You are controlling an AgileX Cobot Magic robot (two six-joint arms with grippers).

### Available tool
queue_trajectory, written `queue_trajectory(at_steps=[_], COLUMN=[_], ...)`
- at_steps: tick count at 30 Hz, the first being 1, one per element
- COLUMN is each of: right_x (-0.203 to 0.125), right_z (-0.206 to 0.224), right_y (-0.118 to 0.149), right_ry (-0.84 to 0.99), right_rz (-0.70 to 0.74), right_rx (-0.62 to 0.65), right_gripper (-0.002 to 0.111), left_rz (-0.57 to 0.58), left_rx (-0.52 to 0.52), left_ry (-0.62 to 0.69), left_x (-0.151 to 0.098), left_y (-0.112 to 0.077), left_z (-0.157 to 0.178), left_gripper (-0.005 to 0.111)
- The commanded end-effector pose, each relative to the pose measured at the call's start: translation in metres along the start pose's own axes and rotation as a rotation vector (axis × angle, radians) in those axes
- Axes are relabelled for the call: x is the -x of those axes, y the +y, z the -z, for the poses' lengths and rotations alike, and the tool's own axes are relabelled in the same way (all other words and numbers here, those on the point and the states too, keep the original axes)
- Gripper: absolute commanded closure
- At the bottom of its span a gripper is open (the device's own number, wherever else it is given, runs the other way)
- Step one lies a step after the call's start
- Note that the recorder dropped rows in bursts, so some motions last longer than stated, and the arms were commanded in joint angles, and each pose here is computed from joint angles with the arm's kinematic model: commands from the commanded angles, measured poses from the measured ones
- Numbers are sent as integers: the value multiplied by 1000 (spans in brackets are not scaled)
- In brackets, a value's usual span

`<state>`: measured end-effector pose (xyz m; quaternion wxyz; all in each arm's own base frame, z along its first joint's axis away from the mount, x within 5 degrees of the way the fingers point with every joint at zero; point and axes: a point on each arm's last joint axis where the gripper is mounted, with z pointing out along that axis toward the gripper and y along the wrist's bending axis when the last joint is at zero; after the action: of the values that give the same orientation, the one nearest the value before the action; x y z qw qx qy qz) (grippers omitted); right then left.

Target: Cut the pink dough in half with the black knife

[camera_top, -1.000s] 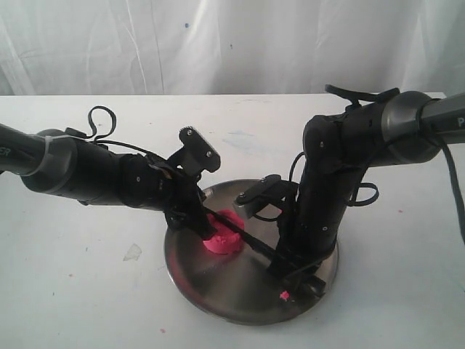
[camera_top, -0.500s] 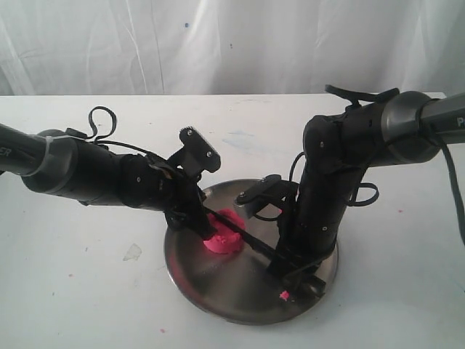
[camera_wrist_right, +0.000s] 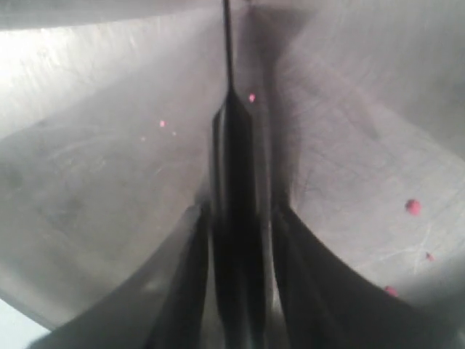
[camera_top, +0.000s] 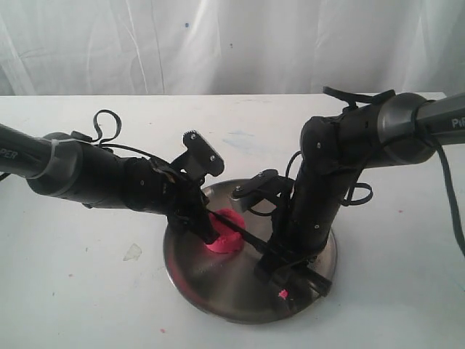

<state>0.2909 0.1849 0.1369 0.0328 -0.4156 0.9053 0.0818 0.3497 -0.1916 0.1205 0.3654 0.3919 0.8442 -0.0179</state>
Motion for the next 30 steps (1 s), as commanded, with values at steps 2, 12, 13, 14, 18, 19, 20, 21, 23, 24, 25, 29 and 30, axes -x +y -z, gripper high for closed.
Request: queue_trajectory(at_steps=[2, 12, 13, 14, 18, 19, 20, 21, 23, 24, 25, 29, 30], right_x=[3, 5, 5, 5, 1, 1, 1, 1, 1, 1, 1, -2, -2], right_z=[-6, 9, 9, 11, 10, 10, 10, 10, 10, 10, 8, -8, -8], right_y=[-2, -1, -1, -1, -5, -5, -5, -5, -5, -5, -5, -7, -7], right_ry=[-23, -61, -62, -62, -21, -21, -21, -21, -27, -25, -21, 26, 26], right_rz=[0, 19, 19, 0, -12, -13, -13, -13, -13, -14, -15, -21, -21], right_rx=[-18, -44, -45, -47, -84, -84, -84, -84, -86, -84, -83, -68, -68], right_gripper=[75, 75, 75, 75, 77, 80, 92, 103, 108, 108, 108, 108, 108], left_rz=[21, 21, 21, 21, 21, 21, 21, 21, 21, 21, 21, 21, 21], left_rx=[-117, -115, -115, -115, -115, -115, -115, -115, -115, -115, -115, -109, -109], left_ry=[163, 161, 161, 161, 161, 161, 161, 161, 161, 161, 161, 155, 153], left_x=[-29, -29, -29, -29, -29, -29, -29, -29, -29, -29, -29, -29, -28], left_y=[-16, -16, -16, -16, -16, -16, -16, -16, -16, -16, -16, -15, -15], left_z=[-12, -12, -12, -12, -12, -12, -12, -12, -12, -12, -12, -12, -11], left_gripper=[107, 107, 107, 107, 107, 107, 107, 107, 107, 107, 107, 107, 107])
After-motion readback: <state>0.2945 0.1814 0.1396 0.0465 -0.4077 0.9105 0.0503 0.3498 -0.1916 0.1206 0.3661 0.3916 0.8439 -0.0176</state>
